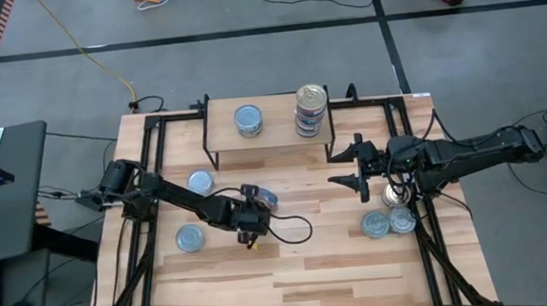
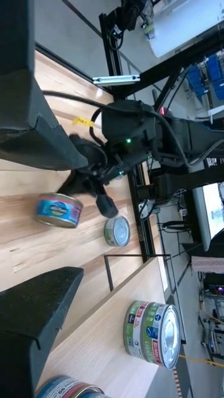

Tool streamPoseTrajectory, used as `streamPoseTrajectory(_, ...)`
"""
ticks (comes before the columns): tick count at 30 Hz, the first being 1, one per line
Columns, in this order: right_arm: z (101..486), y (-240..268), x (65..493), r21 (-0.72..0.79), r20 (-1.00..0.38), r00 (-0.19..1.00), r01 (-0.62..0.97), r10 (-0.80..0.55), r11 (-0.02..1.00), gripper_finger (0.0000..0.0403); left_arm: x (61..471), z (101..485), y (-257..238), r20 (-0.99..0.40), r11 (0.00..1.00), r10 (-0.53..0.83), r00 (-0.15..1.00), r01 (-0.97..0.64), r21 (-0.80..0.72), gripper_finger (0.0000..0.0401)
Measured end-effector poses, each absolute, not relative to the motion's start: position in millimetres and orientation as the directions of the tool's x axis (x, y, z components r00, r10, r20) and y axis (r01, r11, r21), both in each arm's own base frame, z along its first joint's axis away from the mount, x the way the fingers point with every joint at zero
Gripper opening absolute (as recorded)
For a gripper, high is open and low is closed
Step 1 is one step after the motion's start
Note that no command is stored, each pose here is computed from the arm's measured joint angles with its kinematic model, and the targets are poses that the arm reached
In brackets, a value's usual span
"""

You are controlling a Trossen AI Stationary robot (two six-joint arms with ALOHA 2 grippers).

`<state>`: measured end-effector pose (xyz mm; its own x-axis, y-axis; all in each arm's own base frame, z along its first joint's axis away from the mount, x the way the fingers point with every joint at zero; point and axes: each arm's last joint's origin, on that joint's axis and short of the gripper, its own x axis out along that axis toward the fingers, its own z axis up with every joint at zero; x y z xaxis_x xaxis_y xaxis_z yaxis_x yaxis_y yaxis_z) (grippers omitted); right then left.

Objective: Stack canned seafood by type on shelf
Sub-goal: Stack the pink and blue tuna can on top of the pink and blue tuna can on the shelf

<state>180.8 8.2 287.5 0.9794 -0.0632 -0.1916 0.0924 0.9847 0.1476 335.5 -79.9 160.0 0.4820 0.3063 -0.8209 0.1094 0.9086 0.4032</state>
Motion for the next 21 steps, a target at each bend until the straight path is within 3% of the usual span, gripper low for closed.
streamPoseTrajectory(5,287,8,181,0.148,-0.192,0.979,0.092,-0.063,0.985,0.0289,337,195,-94,-0.838,0.961,0.166,0.519,0.106,0.256,0.0004)
streamPoseTrajectory(8,287,8,181,0.148,-0.192,0.979,0.092,-0.063,0.985,0.0289,342,215,-99,-0.838,0.966,0.162,0.522,0.088,0.242,0.0035)
streamPoseTrajectory(12,287,8,181,0.155,-0.193,0.979,0.094,-0.063,0.983,0.0289,354,241,-89,-0.824,0.975,0.165,0.542,0.035,0.218,0.012)
streamPoseTrajectory(17,284,12,180,0.148,-0.227,0.973,0.075,-0.04,0.986,0.0289,366,247,-62,-0.819,0.985,0.112,0.563,0.048,0.168,0.0246)
streamPoseTrajectory(21,282,15,179,0.124,-0.249,0.968,0.057,-0.024,0.991,0.0289,369,248,-39,-0.822,0.982,0.117,0.557,0.059,0.18,0.0321)
